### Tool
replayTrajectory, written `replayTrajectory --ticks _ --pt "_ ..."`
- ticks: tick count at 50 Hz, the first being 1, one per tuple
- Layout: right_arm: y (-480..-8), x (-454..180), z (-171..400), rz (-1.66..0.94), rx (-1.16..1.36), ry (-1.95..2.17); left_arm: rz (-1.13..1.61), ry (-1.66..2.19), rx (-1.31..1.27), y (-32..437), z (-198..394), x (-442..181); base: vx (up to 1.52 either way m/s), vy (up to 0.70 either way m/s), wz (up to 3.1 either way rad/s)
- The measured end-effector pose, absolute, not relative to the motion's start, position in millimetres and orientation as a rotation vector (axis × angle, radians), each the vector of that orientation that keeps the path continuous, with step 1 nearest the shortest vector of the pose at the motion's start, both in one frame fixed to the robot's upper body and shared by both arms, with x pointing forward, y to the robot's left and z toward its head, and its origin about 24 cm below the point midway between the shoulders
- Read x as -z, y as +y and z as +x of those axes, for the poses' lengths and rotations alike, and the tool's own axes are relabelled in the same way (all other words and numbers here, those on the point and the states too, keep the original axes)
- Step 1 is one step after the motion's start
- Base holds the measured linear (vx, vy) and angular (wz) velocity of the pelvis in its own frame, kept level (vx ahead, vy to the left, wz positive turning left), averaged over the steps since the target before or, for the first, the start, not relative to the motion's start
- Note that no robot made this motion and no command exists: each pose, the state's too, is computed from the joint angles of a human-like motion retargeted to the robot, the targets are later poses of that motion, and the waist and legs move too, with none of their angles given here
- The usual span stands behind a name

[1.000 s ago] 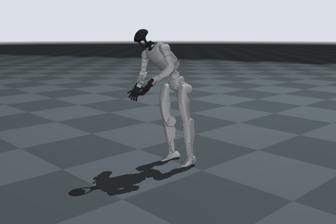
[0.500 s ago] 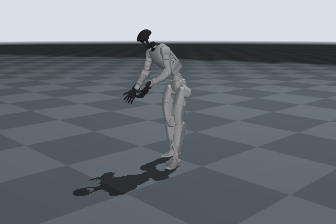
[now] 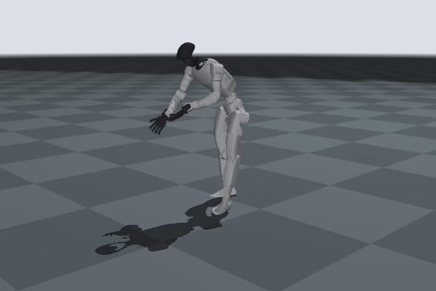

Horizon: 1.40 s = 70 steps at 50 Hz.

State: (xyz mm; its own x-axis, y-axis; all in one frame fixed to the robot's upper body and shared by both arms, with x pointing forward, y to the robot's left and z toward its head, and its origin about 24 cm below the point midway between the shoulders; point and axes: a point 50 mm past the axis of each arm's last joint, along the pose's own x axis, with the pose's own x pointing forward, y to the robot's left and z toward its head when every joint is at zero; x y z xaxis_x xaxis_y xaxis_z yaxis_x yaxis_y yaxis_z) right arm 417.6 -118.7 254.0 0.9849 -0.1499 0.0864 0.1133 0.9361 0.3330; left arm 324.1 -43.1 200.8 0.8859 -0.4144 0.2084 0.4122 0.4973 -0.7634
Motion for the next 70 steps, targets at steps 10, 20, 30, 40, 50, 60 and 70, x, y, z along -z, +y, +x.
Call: replayTrajectory --ticks 10,20,30,40,50,60,70 --pt "-91 -141 333 0.380 -0.347 0.111 -0.866 0.135 0.644 -8 272 -138 0.09 0.01 0.02" --pt "-101 -136 335 0.452 -0.361 0.115 -1.044 0.163 0.649 2 252 -126 0.05 0.11 -0.07" --pt "-149 -263 421 0.352 0.214 -0.133 -0.718 -0.133 0.402 -33 348 -234 -0.09 0.06 -0.04" --pt "-109 -131 308 0.633 -0.261 0.151 -1.026 0.123 0.686 6 245 -143 0.13 0.04 0.16" --pt "-118 -155 339 0.564 -0.159 0.084 -1.011 0.308 0.618 -27 230 -145 0.09 0.03 0.18" --pt "-155 -231 405 0.508 0.247 -0.162 -0.691 -0.106 0.479 -53 319 -221 0.05 0.00 0.11" --pt "-104 -93 299 0.605 -0.211 0.212 -0.865 0.223 0.499 16 243 -104 0.15 -0.03 0.44"
